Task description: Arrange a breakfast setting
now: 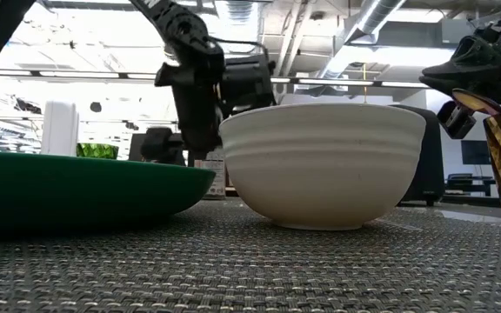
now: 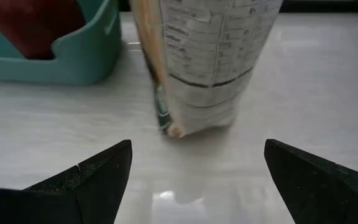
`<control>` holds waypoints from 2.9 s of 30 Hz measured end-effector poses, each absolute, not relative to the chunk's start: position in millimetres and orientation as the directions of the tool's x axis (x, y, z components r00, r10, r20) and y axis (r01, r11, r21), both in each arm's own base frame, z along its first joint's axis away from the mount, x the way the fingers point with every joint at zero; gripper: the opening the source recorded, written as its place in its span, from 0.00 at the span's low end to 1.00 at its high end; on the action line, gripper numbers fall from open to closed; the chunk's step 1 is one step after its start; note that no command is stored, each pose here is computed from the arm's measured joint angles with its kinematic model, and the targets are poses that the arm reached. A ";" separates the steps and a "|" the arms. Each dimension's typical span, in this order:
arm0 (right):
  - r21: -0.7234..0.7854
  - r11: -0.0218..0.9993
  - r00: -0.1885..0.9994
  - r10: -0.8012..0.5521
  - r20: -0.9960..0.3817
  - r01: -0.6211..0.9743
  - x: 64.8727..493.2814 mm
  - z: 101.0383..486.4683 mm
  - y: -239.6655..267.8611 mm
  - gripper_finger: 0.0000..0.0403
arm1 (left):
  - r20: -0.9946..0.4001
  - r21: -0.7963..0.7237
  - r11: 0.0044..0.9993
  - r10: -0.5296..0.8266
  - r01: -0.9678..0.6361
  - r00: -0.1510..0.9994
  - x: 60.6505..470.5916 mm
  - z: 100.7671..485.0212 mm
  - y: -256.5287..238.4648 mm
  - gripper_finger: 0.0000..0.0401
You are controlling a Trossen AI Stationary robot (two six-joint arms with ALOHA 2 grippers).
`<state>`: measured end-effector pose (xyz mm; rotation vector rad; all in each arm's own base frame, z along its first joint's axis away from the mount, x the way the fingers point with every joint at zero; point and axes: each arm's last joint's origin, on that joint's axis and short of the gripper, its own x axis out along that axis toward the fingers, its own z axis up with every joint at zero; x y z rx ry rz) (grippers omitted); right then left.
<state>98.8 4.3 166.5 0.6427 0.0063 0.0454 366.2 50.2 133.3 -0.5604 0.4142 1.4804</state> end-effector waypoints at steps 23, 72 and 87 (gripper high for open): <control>0.632 0.773 0.999 0.042 0.023 -0.047 98.8 167.9 4.3 0.17 | -0.388 -0.062 0.020 0.921 -0.998 0.042 343.2 97.1 90.0 0.84; 0.573 0.756 0.876 0.001 0.483 -0.317 78.5 240.9 1.3 0.17 | -0.346 -0.222 0.592 0.695 -0.775 0.630 293.1 285.3 -8.6 0.21; 0.469 0.814 0.893 0.131 0.430 -0.344 34.9 344.5 4.0 0.17 | -0.281 -0.344 0.880 0.237 -0.328 0.930 216.6 361.0 -55.8 0.21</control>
